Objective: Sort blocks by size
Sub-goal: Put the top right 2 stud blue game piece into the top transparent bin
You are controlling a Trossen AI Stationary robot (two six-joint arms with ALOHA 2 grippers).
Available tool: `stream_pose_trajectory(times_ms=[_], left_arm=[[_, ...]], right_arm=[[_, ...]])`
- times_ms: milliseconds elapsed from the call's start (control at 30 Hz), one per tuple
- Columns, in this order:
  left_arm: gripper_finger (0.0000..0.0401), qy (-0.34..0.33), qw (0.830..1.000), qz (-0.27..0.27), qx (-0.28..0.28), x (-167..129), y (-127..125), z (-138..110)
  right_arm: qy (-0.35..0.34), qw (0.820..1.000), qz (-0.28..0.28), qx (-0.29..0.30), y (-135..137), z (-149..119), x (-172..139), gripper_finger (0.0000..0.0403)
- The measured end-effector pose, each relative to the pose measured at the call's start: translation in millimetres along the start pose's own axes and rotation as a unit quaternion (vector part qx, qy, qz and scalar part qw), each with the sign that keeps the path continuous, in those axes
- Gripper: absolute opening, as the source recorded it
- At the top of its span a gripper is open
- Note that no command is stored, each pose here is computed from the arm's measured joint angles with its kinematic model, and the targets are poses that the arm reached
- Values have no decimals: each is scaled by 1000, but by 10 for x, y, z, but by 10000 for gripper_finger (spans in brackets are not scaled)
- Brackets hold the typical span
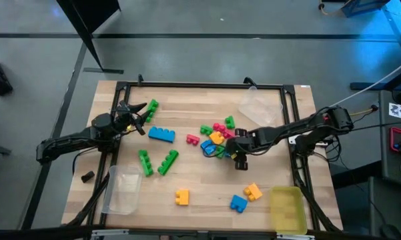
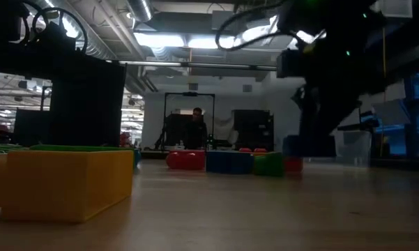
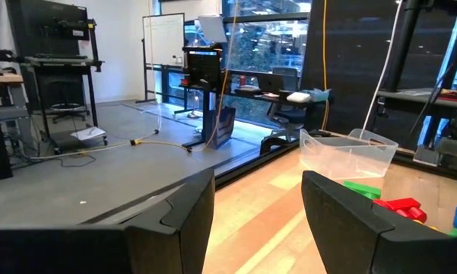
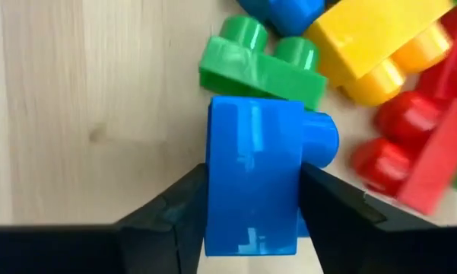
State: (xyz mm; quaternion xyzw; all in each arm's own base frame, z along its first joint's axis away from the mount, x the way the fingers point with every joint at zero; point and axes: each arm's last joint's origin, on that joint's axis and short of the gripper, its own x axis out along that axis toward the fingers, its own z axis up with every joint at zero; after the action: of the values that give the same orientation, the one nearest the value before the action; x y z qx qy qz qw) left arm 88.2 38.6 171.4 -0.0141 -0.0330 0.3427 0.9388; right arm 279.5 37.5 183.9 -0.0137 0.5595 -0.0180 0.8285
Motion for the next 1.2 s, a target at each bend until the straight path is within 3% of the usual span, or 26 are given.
stream_pose_trajectory(times_ms=[300, 667, 867, 1200], left_arm=[[184, 0, 1000, 0, 0, 0, 0, -1], [184, 0, 1000, 0, 0, 0, 0, -1], [184, 0, 1000, 0, 0, 0, 0, -1], [184, 0, 1000, 0, -3, 0, 0, -1]], right_arm=[[35, 992, -105, -63, -78, 225, -395, 188], [143, 956, -255, -13, -679, 191, -670, 184], [197, 938, -281, 45, -1100, 63, -703, 185], [237, 927, -281, 73, -1548, -86, -742, 186]])
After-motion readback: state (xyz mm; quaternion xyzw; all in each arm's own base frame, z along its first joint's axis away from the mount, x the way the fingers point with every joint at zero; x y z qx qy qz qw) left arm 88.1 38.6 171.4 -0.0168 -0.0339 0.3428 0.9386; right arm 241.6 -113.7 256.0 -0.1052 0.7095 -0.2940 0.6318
